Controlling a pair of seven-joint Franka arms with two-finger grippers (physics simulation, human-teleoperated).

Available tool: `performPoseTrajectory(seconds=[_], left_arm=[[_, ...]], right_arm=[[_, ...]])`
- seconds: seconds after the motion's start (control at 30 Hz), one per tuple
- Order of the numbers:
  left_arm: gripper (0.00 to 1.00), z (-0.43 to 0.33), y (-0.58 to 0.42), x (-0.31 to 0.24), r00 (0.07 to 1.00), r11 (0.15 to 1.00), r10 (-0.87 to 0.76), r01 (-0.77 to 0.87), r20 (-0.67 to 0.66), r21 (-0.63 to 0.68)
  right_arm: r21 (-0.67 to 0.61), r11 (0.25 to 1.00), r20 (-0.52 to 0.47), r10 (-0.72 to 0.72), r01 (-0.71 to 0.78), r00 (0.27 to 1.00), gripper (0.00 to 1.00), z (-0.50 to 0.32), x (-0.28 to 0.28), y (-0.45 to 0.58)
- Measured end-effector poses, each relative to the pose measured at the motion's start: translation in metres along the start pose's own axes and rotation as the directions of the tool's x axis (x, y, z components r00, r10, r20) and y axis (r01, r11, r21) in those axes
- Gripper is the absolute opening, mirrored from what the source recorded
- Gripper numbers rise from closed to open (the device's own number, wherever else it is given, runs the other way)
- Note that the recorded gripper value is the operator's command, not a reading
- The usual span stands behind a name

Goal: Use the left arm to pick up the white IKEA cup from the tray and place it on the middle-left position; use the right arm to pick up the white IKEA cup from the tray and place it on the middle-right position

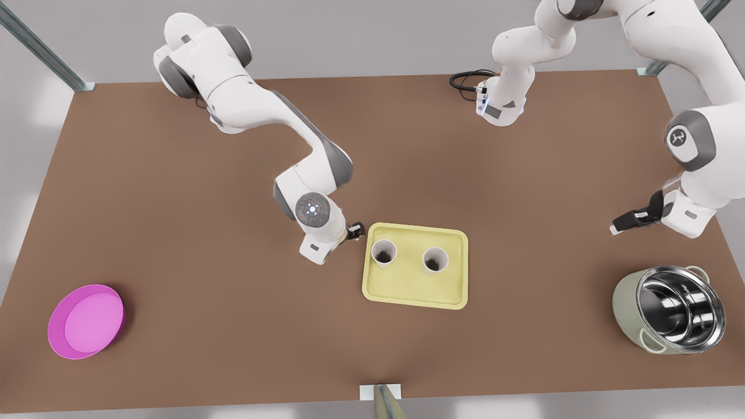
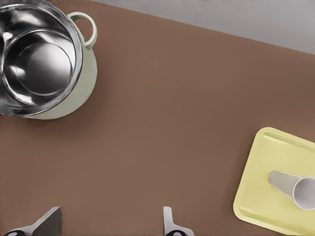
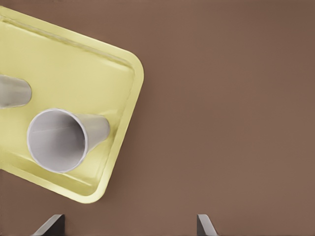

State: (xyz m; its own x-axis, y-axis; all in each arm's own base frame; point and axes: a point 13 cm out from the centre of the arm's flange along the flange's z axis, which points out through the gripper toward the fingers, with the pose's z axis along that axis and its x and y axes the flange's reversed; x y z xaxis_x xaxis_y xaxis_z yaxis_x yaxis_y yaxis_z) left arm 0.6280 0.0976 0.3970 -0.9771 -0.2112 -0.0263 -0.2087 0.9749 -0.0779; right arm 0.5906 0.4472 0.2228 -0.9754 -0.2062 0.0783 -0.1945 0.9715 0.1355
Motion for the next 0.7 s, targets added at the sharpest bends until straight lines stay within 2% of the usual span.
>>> performPoseTrajectory(seconds=[0.17,0.33,0.53,0.7], left_arm=[[1.0,-0.014,0.018,-0.006,0.999,1.0,-0.012,0.012,0.036,-0.006],[1.0,-0.014,0.009,-0.007,0.999,1.0,0.011,-0.011,0.04,-0.003],[1.0,-0.016,0.014,-0.006,0.999,1.0,0.013,-0.012,0.044,-0.003],[1.0,-0.016,0.012,-0.007,0.999,1.0,0.019,-0.019,0.047,0.002]], right_arm=[[-0.085,0.992,0.103,0.1,-0.092,0.99,1.0,0.041,-0.037,0.038],[-0.131,0.976,0.141,0.192,-0.173,0.971,1.0,0.052,-0.049,0.046],[-0.165,0.959,0.094,0.246,-0.228,0.965,1.0,0.084,-0.033,0.071],[-0.147,0.945,0.056,0.301,-0.291,0.952,1.0,0.107,-0.029,0.047]])
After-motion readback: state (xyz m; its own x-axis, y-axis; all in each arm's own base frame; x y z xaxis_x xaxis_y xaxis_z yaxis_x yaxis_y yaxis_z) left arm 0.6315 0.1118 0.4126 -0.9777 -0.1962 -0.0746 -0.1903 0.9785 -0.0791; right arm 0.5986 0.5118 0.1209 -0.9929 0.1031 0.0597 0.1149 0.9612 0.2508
